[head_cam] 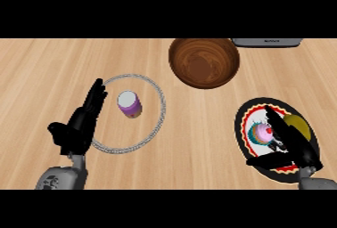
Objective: Pick the cupcake from the plate and place it in the bowl
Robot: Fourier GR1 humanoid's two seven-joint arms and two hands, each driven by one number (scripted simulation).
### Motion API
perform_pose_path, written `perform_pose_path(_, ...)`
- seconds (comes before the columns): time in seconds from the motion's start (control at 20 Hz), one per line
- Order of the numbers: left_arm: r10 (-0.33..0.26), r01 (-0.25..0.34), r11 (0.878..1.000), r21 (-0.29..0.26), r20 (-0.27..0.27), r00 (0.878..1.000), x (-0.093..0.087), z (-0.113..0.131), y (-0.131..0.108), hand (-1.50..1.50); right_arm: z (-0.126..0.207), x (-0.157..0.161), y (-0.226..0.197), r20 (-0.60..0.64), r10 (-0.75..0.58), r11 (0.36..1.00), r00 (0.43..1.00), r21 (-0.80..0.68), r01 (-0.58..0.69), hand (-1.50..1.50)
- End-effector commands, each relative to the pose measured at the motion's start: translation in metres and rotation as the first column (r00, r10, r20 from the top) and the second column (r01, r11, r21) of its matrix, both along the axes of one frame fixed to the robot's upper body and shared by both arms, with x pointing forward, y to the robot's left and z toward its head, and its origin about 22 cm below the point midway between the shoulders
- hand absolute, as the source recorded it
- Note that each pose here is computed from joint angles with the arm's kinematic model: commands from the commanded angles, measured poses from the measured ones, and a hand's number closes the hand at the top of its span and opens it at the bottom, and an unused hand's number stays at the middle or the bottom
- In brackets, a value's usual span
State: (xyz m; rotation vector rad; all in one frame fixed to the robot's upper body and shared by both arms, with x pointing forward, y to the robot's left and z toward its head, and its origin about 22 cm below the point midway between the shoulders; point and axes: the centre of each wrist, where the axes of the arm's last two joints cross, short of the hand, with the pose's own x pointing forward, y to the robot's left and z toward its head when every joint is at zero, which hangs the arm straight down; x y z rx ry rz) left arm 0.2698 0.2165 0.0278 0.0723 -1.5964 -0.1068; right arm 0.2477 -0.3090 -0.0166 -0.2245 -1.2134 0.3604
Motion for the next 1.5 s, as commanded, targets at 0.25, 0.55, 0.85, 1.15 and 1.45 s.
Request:
perform_pose_path(0.25,-0.013,0.013,1.000,0.010,-0.004,1.000,0.003,-0.012,0.006,0.00,-0.005,0.022,0.017,0.067,0.234,0.966,0.970,-0.130,-0.224,1.50)
perform_pose_path(0.55,-0.027,0.027,1.000,0.008,-0.018,0.999,0.001,-0.003,0.000,0.00,0.001,0.016,0.085,0.152,0.383,0.923,0.911,-0.093,-0.373,1.50)
perform_pose_path(0.85,-0.043,0.042,0.999,-0.011,-0.011,0.999,0.012,-0.002,-0.016,0.00,0.033,0.019,0.222,0.211,0.677,0.736,0.705,-0.173,-0.655,1.50)
perform_pose_path(1.15,-0.027,0.027,0.999,-0.017,-0.019,0.999,0.013,0.003,-0.007,0.00,0.063,0.006,0.252,0.451,0.607,0.749,0.655,-0.046,-0.661,1.50)
perform_pose_path(1.45,0.003,-0.003,1.000,-0.002,-0.019,1.000,0.005,-0.012,-0.015,0.00,0.129,-0.007,0.249,0.652,0.514,0.813,0.558,-0.164,-0.558,1.50)
